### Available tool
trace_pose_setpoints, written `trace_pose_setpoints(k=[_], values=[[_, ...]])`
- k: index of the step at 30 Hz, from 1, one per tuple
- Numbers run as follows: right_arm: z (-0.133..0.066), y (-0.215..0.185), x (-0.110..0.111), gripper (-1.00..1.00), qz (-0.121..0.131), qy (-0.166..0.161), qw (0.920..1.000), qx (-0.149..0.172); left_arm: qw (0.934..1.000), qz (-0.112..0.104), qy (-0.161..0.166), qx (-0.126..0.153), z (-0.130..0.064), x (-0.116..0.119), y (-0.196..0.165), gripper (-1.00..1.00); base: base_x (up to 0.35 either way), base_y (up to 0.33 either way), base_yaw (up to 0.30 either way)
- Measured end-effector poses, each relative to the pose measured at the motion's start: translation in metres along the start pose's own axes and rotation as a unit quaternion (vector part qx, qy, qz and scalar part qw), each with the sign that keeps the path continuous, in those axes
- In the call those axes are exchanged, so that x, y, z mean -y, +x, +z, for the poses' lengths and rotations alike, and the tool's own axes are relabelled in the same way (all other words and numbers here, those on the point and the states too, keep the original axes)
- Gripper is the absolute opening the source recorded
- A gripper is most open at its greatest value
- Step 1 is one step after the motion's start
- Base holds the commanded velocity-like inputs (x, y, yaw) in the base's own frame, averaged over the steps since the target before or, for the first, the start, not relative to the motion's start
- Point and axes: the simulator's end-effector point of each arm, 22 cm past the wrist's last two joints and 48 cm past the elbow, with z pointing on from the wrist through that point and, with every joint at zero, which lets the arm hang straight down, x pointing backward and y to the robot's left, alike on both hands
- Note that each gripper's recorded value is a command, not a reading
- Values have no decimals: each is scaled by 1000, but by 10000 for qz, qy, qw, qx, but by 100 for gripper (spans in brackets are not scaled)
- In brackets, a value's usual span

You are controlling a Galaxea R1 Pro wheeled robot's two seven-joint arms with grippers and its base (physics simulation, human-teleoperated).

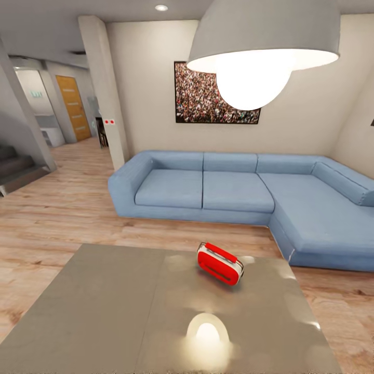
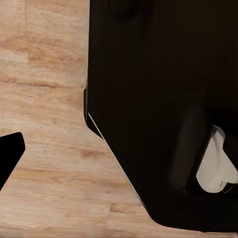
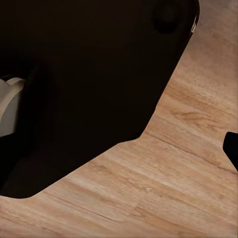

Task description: Turn on the radio receiver that's on the table in the living room.

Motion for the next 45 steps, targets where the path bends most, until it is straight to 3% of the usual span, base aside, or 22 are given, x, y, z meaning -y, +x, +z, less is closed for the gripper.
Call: trace_pose_setpoints(k=[37, 45], values=[[-36, 34, -16, 100, 19, -114, 9995, -286, 9995, 2, -27, -307, -36, -4, 38, 100, 0, 0, 0], [-37, 39, -18, 100, 23, -138, 9993, -347, 9993, 3, -33, -372, -36, -4, 43, 100, 0, 0, 0]])
